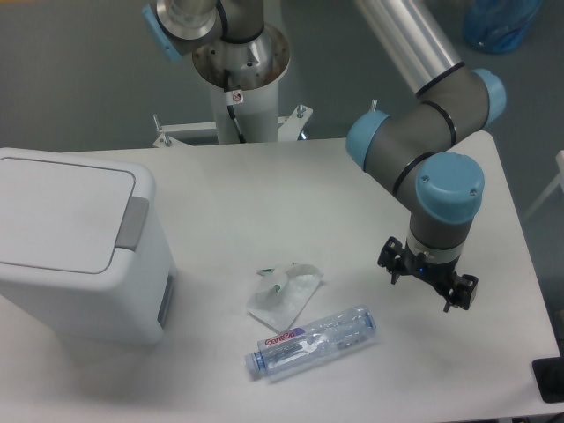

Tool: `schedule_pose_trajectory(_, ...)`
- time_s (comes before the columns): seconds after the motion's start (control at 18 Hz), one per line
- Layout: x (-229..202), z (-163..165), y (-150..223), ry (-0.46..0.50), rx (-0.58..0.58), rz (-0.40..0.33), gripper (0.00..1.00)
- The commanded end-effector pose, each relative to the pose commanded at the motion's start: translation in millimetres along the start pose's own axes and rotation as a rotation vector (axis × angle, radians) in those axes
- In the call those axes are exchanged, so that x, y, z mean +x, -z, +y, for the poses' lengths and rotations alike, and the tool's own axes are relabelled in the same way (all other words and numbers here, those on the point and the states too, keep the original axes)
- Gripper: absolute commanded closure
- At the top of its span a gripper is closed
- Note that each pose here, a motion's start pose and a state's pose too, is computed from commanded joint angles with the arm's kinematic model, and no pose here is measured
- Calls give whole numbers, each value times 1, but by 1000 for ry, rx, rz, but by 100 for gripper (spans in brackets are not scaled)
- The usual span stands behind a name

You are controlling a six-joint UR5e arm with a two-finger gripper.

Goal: Open the trash can
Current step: 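Move the gripper over the table toward the white trash can lid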

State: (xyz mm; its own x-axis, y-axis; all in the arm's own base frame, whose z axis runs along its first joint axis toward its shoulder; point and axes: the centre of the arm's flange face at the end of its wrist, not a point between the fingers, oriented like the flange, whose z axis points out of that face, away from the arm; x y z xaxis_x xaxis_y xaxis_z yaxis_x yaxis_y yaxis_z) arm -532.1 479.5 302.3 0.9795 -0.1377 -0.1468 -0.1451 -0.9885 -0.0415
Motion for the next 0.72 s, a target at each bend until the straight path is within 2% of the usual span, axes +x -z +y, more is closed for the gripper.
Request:
schedule_pose_trajectory(0.28, 25, -30, 18, 114, 27, 10, 0)
schedule_pose_trajectory(0.61, 77, -75, 74, 220, 88, 36, 0)
schedule_pose_trajectory(0.72, 94, -88, 92, 230, 108, 56, 0)
